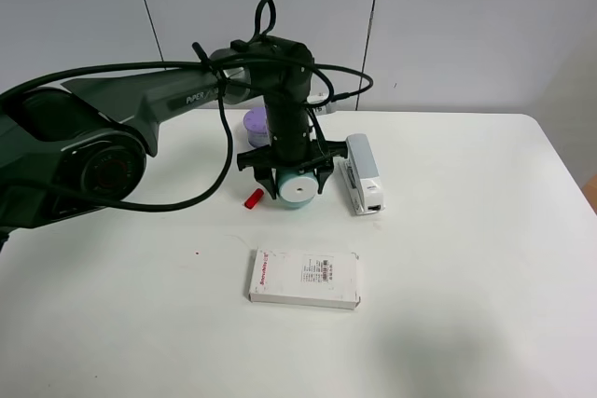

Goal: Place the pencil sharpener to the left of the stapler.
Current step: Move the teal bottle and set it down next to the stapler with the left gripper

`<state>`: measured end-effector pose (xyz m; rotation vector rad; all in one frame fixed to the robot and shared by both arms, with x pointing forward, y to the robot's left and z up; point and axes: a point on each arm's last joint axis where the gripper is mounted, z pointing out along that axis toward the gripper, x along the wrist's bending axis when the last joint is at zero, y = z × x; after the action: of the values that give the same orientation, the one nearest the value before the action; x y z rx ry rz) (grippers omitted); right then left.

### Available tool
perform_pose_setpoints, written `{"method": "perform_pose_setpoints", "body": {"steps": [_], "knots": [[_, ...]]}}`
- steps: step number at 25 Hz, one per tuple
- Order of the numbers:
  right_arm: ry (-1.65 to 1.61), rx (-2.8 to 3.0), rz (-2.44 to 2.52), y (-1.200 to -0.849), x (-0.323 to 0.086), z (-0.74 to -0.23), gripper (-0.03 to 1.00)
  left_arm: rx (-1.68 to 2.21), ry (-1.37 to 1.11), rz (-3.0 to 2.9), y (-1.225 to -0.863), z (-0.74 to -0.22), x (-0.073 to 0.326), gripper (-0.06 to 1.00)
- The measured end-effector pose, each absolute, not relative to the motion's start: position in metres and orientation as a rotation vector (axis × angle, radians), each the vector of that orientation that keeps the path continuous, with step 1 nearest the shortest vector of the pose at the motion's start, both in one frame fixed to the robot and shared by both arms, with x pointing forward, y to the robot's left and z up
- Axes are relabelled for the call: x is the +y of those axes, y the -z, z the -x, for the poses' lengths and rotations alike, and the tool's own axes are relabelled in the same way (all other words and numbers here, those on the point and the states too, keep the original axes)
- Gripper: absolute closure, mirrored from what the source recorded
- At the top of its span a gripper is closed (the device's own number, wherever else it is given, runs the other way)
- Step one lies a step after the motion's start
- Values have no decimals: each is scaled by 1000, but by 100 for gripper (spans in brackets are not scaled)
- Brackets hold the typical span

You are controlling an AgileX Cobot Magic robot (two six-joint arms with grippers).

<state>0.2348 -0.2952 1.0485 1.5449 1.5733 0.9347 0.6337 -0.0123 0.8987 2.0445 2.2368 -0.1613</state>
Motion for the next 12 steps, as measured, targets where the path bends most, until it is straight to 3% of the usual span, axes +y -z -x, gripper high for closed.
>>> {"method": "perform_pose_setpoints", "body": {"steps": [12], "knots": [[-935, 1573, -1545, -1048, -295, -235, -2, 2257, 158, -1990, -891, -636, -14, 26]]}}
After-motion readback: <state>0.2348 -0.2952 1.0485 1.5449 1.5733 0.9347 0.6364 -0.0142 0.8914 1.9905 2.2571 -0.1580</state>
